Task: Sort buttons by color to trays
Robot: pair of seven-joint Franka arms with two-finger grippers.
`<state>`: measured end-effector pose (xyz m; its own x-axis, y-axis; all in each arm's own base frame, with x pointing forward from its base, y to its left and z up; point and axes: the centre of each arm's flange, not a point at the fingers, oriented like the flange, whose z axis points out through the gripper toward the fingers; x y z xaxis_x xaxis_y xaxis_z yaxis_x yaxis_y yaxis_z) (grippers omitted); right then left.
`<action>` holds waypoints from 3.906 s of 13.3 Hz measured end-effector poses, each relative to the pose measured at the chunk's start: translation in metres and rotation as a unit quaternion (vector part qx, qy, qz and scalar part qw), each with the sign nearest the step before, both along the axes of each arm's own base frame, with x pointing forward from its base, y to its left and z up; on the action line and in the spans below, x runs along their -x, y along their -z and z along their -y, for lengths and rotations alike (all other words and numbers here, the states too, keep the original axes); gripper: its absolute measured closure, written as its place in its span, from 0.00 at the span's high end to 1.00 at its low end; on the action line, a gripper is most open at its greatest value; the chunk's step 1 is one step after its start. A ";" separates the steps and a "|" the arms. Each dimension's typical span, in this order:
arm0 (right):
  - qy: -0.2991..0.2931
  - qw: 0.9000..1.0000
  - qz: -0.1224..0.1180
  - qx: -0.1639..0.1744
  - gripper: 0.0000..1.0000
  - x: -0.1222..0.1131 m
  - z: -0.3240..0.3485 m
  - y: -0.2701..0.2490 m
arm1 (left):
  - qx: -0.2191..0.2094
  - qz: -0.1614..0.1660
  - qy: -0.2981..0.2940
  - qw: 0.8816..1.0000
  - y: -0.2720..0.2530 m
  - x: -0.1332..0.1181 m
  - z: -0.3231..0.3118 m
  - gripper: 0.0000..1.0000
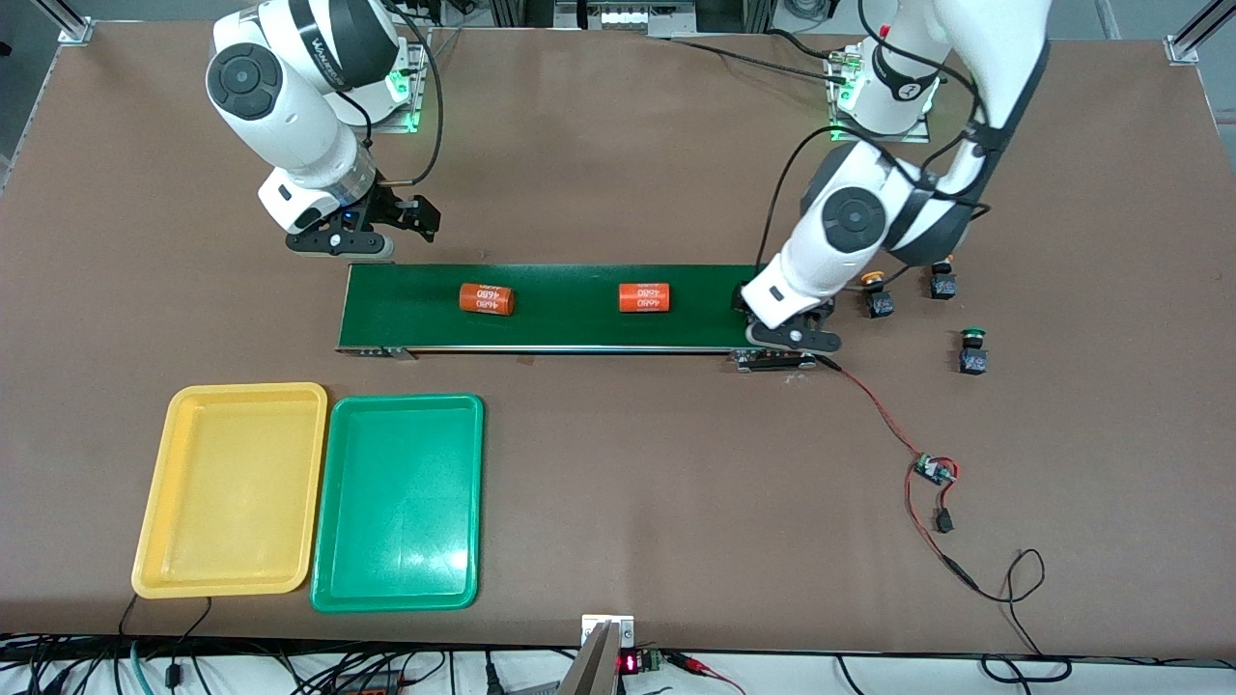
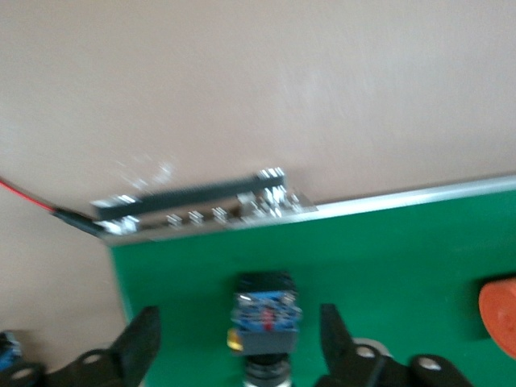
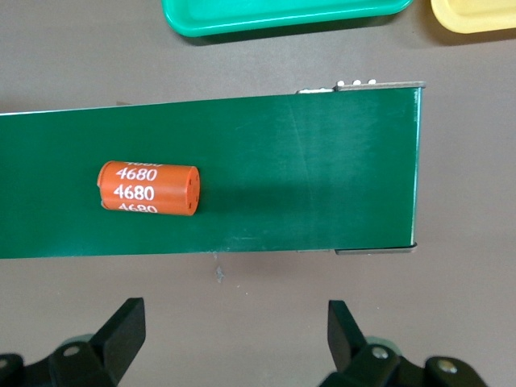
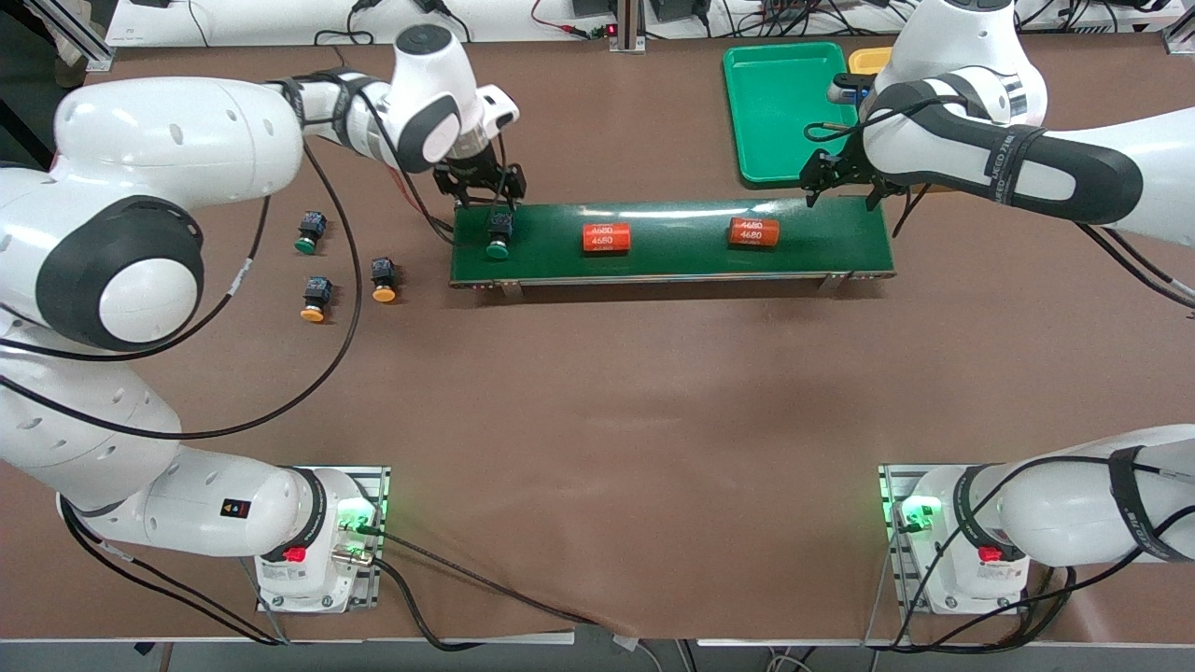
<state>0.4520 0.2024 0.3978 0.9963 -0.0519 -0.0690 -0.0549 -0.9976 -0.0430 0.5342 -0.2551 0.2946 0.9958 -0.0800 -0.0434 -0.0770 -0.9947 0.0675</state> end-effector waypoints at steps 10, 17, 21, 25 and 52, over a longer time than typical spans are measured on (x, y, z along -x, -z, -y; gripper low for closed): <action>-0.005 1.000 -0.001 0.000 1.00 0.001 -0.005 0.003 | -0.040 -0.011 -0.112 0.993 0.026 -0.051 -0.276 1.00; -0.005 1.000 0.006 -0.003 1.00 0.000 -0.006 0.002 | -0.099 -0.021 -0.076 0.992 0.073 -0.045 -0.340 1.00; -0.011 0.999 0.031 -0.013 1.00 -0.005 -0.017 0.004 | -0.084 -0.043 -0.059 0.994 0.106 -0.036 -0.359 1.00; -0.016 0.999 0.032 -0.014 1.00 -0.005 -0.023 0.011 | -0.081 -0.044 -0.054 0.994 0.108 -0.037 -0.353 1.00; -0.016 0.999 0.028 -0.013 0.41 -0.007 -0.024 0.009 | -0.071 -0.078 -0.019 0.994 0.118 -0.027 -0.337 0.41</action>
<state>0.4589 0.2269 0.3886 0.9997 -0.0190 -0.0133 -0.0199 -0.9973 -0.0706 0.5617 0.0817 0.1766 0.9782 -0.0253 -0.2060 -0.0396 -0.9971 -0.0655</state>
